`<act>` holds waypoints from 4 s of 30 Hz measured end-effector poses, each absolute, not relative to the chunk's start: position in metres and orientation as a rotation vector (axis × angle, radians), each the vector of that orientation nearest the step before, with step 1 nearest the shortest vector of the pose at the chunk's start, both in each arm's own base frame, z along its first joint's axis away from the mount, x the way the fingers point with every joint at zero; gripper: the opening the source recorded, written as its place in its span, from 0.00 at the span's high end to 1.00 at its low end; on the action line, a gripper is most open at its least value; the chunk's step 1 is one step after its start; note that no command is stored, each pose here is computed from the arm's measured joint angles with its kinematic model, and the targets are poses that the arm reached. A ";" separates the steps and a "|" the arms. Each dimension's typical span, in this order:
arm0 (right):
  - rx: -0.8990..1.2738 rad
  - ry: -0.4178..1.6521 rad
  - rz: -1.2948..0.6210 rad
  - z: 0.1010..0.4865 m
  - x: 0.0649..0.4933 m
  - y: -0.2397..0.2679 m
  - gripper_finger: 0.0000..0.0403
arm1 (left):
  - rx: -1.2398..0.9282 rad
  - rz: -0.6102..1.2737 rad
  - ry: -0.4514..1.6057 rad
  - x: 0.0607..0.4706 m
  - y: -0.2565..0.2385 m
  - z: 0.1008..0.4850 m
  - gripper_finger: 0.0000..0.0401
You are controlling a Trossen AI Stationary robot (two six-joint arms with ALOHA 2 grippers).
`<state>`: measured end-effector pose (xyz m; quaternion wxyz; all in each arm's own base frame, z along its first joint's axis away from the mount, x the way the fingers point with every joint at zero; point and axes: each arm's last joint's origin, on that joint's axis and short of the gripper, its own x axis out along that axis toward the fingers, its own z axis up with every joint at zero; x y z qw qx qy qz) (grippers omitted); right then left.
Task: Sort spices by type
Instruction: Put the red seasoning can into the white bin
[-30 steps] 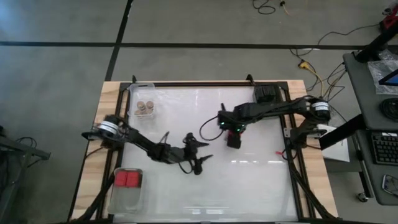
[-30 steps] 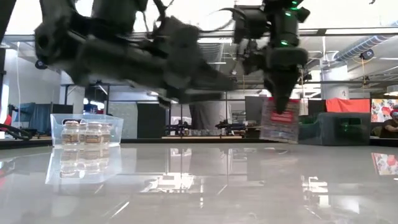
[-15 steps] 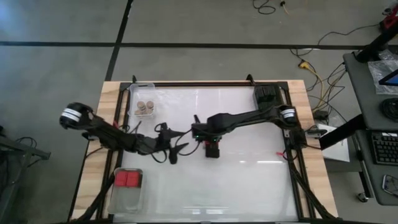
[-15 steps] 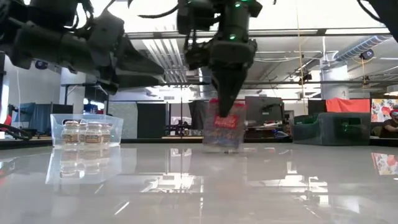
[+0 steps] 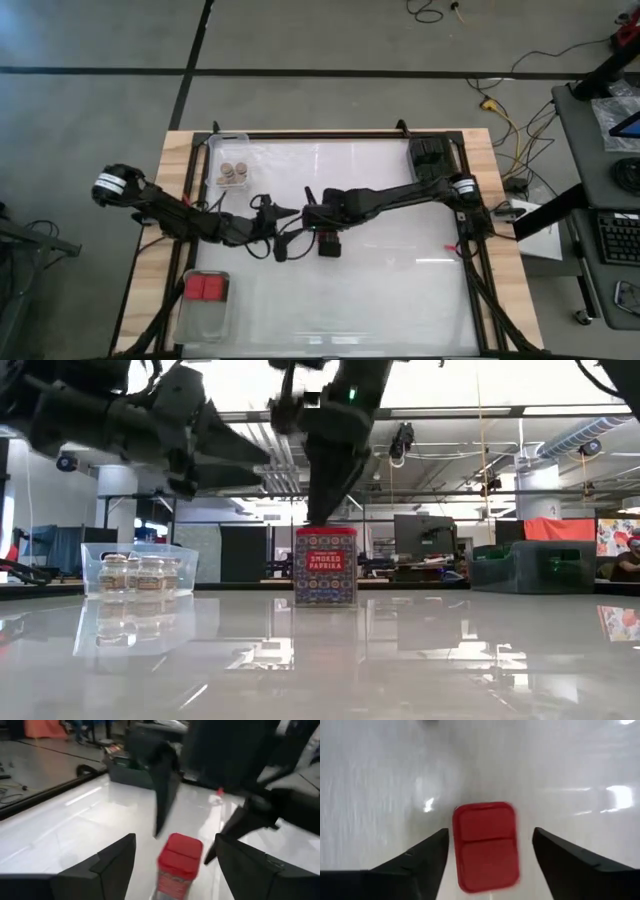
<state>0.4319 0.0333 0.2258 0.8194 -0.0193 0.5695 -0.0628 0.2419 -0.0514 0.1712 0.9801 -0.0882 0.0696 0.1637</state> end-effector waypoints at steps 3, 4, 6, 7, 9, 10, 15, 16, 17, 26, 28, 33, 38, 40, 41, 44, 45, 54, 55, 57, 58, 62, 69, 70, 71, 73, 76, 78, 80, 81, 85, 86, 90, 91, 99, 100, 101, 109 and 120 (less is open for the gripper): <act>-0.078 1.179 -0.194 0.236 0.425 0.045 0.22 | -0.149 0.276 0.208 0.255 -0.052 0.181 0.33; -0.089 1.183 -0.207 0.237 0.423 0.049 0.19 | -0.135 0.263 0.239 0.260 -0.053 0.184 0.32; -0.101 1.177 -0.229 0.243 0.416 0.058 0.14 | -0.093 0.241 0.301 0.268 -0.052 0.192 0.30; -0.110 1.176 -0.248 0.246 0.412 0.062 0.12 | -0.070 0.218 0.328 0.273 -0.053 0.197 0.29; -0.125 1.154 -0.282 0.255 0.402 0.072 0.09 | -0.032 0.159 0.361 0.281 -0.052 0.207 0.27; -0.133 1.154 -0.300 0.257 0.397 0.077 0.08 | -0.022 0.130 0.377 0.285 -0.050 0.211 0.27; -0.089 1.144 -0.391 0.264 0.362 0.094 0.06 | -0.022 0.067 0.411 0.301 -0.040 0.220 0.26; -0.075 1.136 -0.421 0.265 0.353 0.095 0.06 | -0.021 0.074 0.429 0.303 -0.038 0.217 0.26; -0.056 1.125 -0.451 0.266 0.345 0.095 0.06 | -0.025 0.082 0.441 0.306 -0.037 0.214 0.26; 0.132 0.969 -0.689 0.255 0.276 0.088 0.06 | 0.025 0.082 0.574 0.345 -0.039 0.191 0.26; 0.159 0.947 -0.705 0.249 0.267 0.089 0.06 | 0.048 0.090 0.632 0.351 -0.035 0.191 0.26; 0.188 0.938 -0.704 0.234 0.251 0.092 0.06 | 0.079 0.088 0.715 0.365 -0.021 0.191 0.26; 0.198 0.971 -0.730 0.220 0.242 0.089 0.06 | 0.058 0.040 0.854 0.373 -0.010 0.185 0.26; 0.202 0.982 -0.727 0.216 0.240 0.089 0.06 | 0.060 0.027 0.887 0.375 -0.010 0.184 0.26; 0.200 0.986 -0.728 0.215 0.239 0.089 0.06 | 0.059 0.025 0.887 0.377 -0.010 0.184 0.26; 0.199 0.986 -0.727 0.214 0.240 0.089 0.06 | 0.057 0.026 0.914 0.381 -0.008 0.178 0.26; 0.195 0.988 -0.725 0.214 0.240 0.089 0.06 | 0.057 0.027 0.917 0.383 -0.008 0.176 0.26; 0.160 1.001 -0.700 0.214 0.239 0.089 0.06 | 0.061 0.022 0.975 0.393 -0.007 0.175 0.35; 0.157 1.003 -0.698 0.214 0.239 0.089 0.06 | 0.051 0.028 0.989 0.394 -0.007 0.175 0.38; 0.147 1.007 -0.692 0.214 0.239 0.089 0.06 | 0.037 0.037 1.015 0.396 -0.007 0.176 0.45; 0.142 1.009 -0.689 0.214 0.239 0.089 0.06 | 0.033 0.041 1.025 0.397 -0.007 0.177 0.48; 0.122 1.013 -0.673 0.215 0.240 0.089 0.06 | 0.026 0.040 1.044 0.398 -0.010 0.180 0.52; 0.099 1.016 -0.649 0.218 0.242 0.090 0.06 | 0.102 -0.057 1.107 0.386 -0.047 0.198 0.51; 0.090 1.018 -0.643 0.218 0.242 0.090 0.06 | 0.126 -0.083 1.120 0.382 -0.054 0.202 0.51; 0.085 1.016 -0.637 0.218 0.242 0.090 0.06 | 0.146 -0.107 1.134 0.377 -0.062 0.205 0.50; 0.077 1.004 -0.622 0.219 0.244 0.090 0.06 | 0.173 -0.143 1.151 0.367 -0.076 0.213 0.50; 0.059 0.971 -0.596 0.220 0.248 0.092 0.06 | 0.173 -0.159 1.185 0.353 -0.091 0.232 0.51; 0.054 0.935 -0.582 0.221 0.251 0.093 0.06 | 0.120 -0.124 1.204 0.344 -0.097 0.246 0.51; 0.056 0.907 -0.564 0.223 0.255 0.094 0.06 | 0.045 -0.074 1.223 0.332 -0.104 0.258 0.51; 0.057 0.892 -0.554 0.223 0.256 0.095 0.06 | 0.002 -0.049 1.227 0.326 -0.109 0.264 0.51; 0.052 0.844 -0.524 0.225 0.262 0.099 0.06 | -0.157 0.072 1.252 0.295 -0.134 0.281 0.51; 0.044 0.841 -0.513 0.225 0.262 0.100 0.06 | -0.184 0.099 1.268 0.287 -0.142 0.283 0.51; 0.026 0.832 -0.484 0.224 0.263 0.105 0.06 | -0.279 0.228 1.318 0.252 -0.176 0.285 0.51; 0.026 0.828 -0.479 0.224 0.263 0.106 0.06 | -0.309 0.254 1.325 0.243 -0.184 0.285 0.51; 0.082 0.780 -0.419 0.224 0.258 0.129 0.06 | -0.475 0.418 1.354 0.186 -0.232 0.287 0.51; 0.089 0.779 -0.411 0.224 0.257 0.132 0.06 | -0.495 0.424 1.353 0.182 -0.235 0.290 0.51; 0.097 0.776 -0.403 0.223 0.255 0.135 0.06 | -0.514 0.430 1.350 0.178 -0.239 0.293 0.51; 0.227 0.717 -0.351 0.221 0.245 0.162 0.06 | -0.619 0.518 1.240 0.145 -0.256 0.312 0.51; 0.287 0.732 -0.333 0.187 0.249 0.193 0.06 | -0.709 0.746 1.187 0.124 -0.263 0.295 0.51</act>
